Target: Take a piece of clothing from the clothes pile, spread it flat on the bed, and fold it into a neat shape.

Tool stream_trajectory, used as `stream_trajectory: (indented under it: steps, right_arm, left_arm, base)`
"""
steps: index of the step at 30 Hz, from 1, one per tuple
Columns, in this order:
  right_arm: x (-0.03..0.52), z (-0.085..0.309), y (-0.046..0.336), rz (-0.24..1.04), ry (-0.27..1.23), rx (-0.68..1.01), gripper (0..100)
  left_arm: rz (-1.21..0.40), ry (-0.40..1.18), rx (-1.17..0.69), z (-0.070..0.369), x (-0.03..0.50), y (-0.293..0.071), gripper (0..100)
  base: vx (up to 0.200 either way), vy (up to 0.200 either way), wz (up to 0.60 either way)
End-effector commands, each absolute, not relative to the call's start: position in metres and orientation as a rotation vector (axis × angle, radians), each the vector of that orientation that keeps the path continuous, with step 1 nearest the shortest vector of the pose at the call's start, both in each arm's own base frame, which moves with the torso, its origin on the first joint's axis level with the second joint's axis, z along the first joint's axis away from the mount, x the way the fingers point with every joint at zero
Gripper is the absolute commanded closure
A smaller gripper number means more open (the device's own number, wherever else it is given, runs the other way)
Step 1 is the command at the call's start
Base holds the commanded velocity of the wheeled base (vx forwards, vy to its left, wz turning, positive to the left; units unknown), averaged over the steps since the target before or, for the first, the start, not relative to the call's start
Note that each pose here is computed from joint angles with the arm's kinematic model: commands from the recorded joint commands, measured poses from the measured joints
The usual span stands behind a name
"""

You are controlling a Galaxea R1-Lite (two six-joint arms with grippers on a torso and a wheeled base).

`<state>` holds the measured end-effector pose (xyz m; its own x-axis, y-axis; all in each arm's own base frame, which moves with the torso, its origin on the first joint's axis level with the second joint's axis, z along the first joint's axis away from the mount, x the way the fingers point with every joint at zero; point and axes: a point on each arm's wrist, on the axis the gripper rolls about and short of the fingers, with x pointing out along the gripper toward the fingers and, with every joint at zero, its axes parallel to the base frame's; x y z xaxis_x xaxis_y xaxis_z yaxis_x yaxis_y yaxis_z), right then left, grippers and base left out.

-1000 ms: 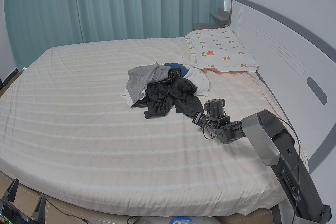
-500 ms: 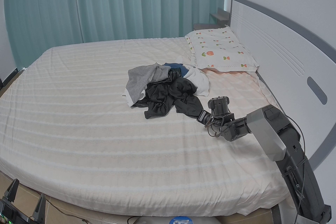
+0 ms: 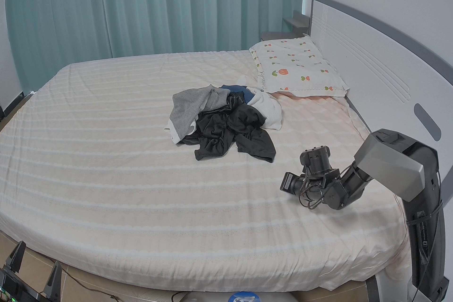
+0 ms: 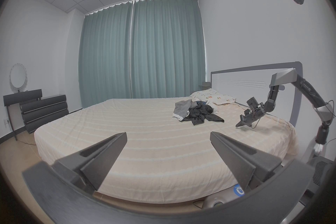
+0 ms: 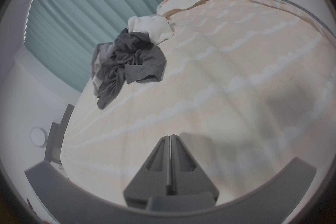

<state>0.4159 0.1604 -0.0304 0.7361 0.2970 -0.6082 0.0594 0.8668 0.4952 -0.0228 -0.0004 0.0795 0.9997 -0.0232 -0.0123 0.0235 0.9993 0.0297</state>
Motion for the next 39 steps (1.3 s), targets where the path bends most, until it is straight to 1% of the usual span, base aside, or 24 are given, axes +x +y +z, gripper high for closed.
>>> stream_trajectory:
  steps: [1,3,4,6,11,13,19,22,27,28,30,39]
  right_arm:
    - [0.381,0.001,0.145,0.257,0.650,0.500,100]
    - [0.395,0.001,0.151,0.261,0.615,0.503,100]
    - [0.397,0.001,0.152,0.261,0.610,0.503,0]
    - [0.416,0.003,0.163,0.282,0.565,0.512,0]
    - [0.447,0.005,0.180,0.295,0.518,0.524,0]
    - [0.458,0.004,0.182,0.281,0.495,0.525,0]
    - [0.489,0.017,0.186,0.283,0.426,0.542,0]
    - [0.498,0.019,0.190,0.280,0.425,0.541,0]
    - [0.514,0.001,0.197,0.257,0.406,0.539,0]
    - [0.520,-0.014,0.199,0.215,0.404,0.531,0]
    - [0.519,-0.033,0.196,0.186,0.443,0.519,0]
    - [0.523,-0.047,0.183,0.157,0.462,0.535,0]
  left_arm:
    - [-0.023,0.010,0.029,0.075,-0.023,0.000,0]
    - [-0.023,0.010,0.029,0.075,-0.023,0.000,0]
    - [-0.023,0.010,0.029,0.075,-0.023,0.000,0]
    - [-0.023,0.010,0.029,0.075,-0.023,0.000,0]
    - [-0.023,0.010,0.029,0.075,-0.023,0.000,0]
    - [-0.023,0.010,0.029,0.075,-0.023,0.000,0]
    - [-0.022,0.010,0.029,0.075,-0.023,0.000,0]
    - [-0.023,0.010,0.029,0.075,-0.023,0.000,0]
    - [-0.022,0.010,0.029,0.075,-0.023,0.000,0]
    - [-0.022,0.010,0.029,0.075,-0.023,0.000,0]
    - [-0.022,0.010,0.029,0.075,-0.023,0.000,0]
    - [-0.022,0.010,0.029,0.075,-0.023,0.000,0]
  base:
    - [0.000,0.000,0.00]
    - [0.000,0.000,0.00]
    - [0.000,0.000,0.00]
    - [0.000,0.000,0.00]
    - [0.000,0.000,0.00]
    - [0.000,0.000,0.00]
    - [0.000,0.000,0.00]
    - [0.000,0.000,0.00]
    - [0.000,0.000,0.00]
    - [0.000,0.000,0.00]
    - [0.000,0.000,0.00]
    - [0.000,0.000,0.00]
